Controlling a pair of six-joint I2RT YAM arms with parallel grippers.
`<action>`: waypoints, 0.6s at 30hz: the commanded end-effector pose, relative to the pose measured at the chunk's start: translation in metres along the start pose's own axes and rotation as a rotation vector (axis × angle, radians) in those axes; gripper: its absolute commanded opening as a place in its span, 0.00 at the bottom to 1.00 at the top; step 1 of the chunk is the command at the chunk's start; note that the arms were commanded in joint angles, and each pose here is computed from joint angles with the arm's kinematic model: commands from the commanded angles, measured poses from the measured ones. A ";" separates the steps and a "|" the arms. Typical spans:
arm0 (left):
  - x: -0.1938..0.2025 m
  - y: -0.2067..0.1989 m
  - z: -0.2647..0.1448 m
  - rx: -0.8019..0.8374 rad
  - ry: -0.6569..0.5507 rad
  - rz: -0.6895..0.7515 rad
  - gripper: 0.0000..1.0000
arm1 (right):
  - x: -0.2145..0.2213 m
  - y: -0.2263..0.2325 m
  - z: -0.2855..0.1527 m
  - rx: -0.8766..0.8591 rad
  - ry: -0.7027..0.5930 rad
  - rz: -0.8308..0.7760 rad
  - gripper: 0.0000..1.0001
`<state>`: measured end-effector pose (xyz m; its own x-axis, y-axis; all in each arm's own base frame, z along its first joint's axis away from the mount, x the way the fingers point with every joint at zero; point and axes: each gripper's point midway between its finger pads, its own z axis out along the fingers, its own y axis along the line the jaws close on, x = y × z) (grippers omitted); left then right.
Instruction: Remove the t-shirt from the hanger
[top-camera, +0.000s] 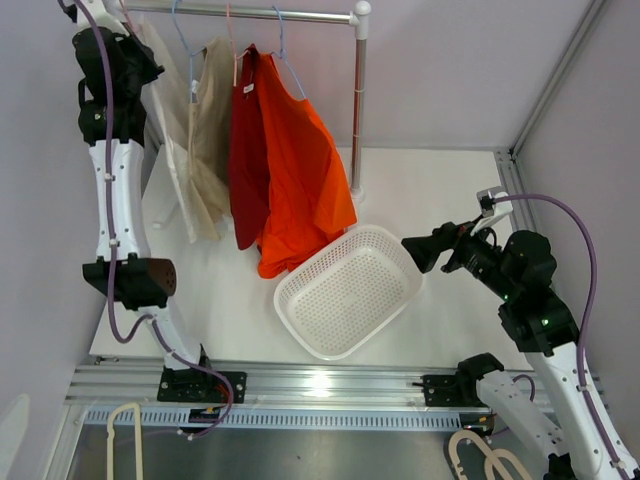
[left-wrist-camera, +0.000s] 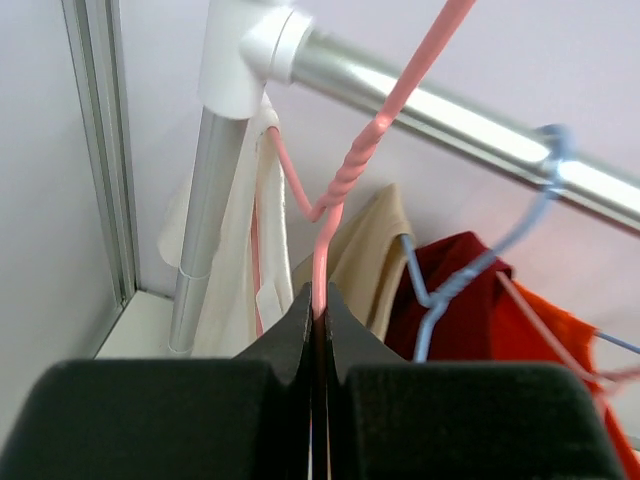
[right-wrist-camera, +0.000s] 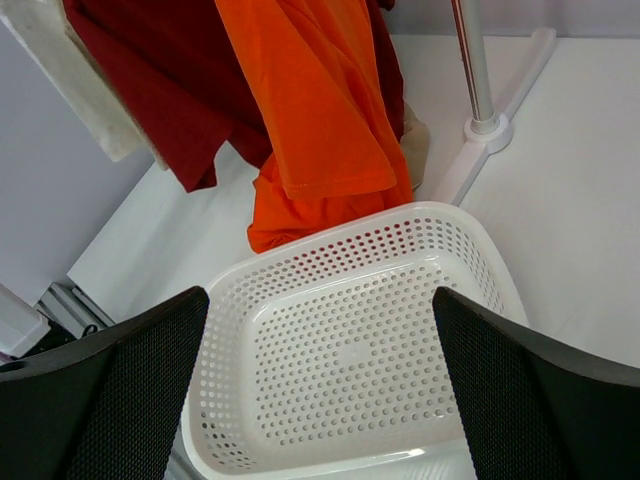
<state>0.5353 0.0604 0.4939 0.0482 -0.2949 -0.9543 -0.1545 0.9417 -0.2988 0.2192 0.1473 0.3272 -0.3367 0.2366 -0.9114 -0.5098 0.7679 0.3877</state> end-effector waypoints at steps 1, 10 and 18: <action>-0.084 -0.032 -0.056 0.087 -0.222 0.004 0.01 | -0.001 0.006 0.005 -0.044 0.000 -0.007 1.00; -0.043 -0.024 -0.078 -0.015 -0.121 -0.042 0.00 | -0.003 0.020 0.010 -0.120 0.022 -0.012 0.99; 0.008 -0.009 -0.147 -0.242 -0.028 -0.103 0.01 | -0.002 0.049 0.029 -0.239 0.037 -0.059 0.99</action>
<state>0.4407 0.0171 0.4564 -0.0296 -0.3362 -0.9413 -0.2965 0.9023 -0.3129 0.2209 0.1860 0.3156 -0.4068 0.1626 -0.8990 -0.6197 0.6739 0.4023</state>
